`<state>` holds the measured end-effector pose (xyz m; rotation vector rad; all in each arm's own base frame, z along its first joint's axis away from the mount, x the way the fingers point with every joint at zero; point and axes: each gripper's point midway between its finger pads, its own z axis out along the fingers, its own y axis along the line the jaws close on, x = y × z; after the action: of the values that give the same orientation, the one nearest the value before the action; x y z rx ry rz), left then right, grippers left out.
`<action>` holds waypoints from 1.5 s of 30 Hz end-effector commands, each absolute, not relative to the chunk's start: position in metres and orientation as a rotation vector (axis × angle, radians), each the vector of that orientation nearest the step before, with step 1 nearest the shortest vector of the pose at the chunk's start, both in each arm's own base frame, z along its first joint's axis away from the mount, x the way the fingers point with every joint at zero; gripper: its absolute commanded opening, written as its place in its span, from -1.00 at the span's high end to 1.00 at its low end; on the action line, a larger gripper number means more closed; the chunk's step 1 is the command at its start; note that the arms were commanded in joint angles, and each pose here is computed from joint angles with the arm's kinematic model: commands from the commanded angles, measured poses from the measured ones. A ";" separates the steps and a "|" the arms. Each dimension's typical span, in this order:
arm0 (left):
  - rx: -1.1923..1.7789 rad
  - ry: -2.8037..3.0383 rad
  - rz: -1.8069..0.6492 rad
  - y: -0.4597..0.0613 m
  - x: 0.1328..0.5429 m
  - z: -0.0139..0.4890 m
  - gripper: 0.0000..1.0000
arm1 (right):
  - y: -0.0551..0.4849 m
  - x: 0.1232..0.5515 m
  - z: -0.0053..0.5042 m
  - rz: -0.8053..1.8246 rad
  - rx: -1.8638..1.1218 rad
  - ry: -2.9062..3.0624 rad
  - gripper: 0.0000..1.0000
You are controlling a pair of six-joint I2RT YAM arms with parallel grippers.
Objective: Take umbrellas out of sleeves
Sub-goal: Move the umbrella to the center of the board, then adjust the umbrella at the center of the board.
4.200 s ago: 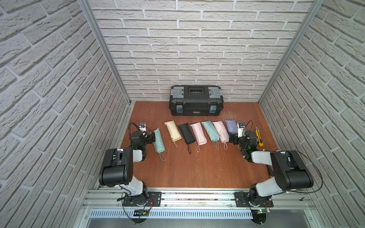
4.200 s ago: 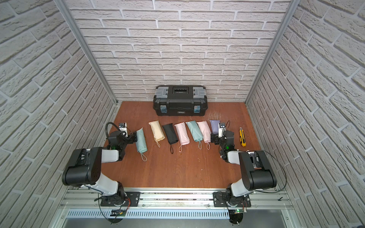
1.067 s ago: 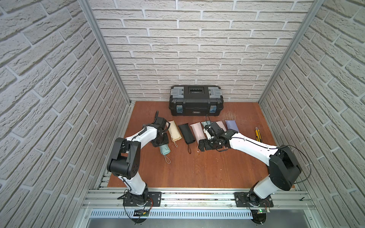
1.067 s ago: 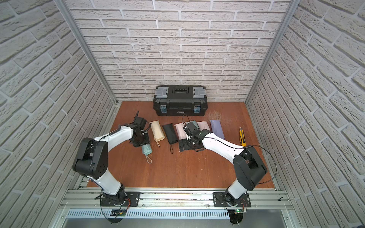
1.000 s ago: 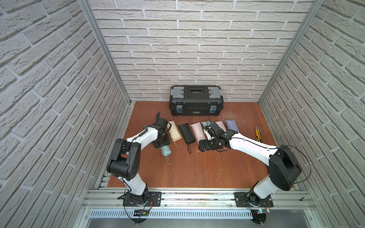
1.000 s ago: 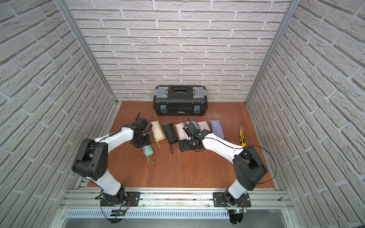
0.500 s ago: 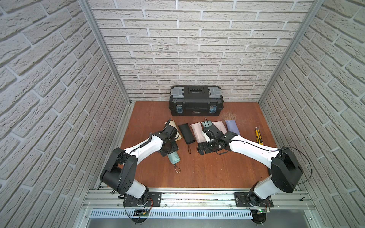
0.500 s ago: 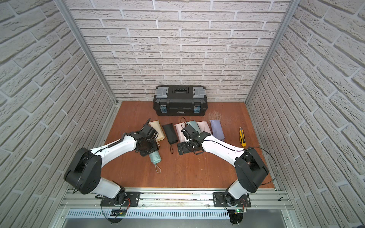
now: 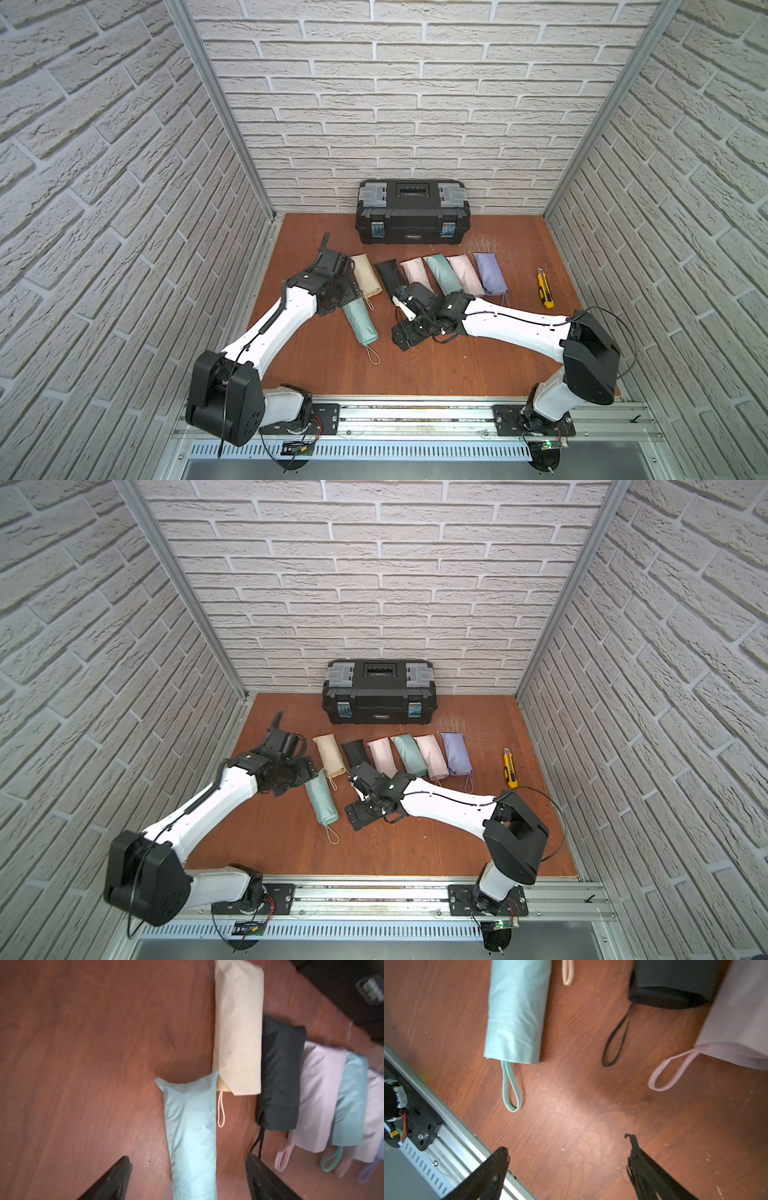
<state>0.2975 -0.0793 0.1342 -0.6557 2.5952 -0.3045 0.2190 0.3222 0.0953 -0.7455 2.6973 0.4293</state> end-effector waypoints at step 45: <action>-0.796 2.338 -0.377 -0.013 0.237 0.150 -0.79 | 0.411 0.193 0.019 0.057 -0.775 2.864 0.27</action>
<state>0.2369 -0.0178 0.1509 -0.7973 2.3405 -0.4067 0.1939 0.4128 0.0188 -0.7859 2.8614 0.0909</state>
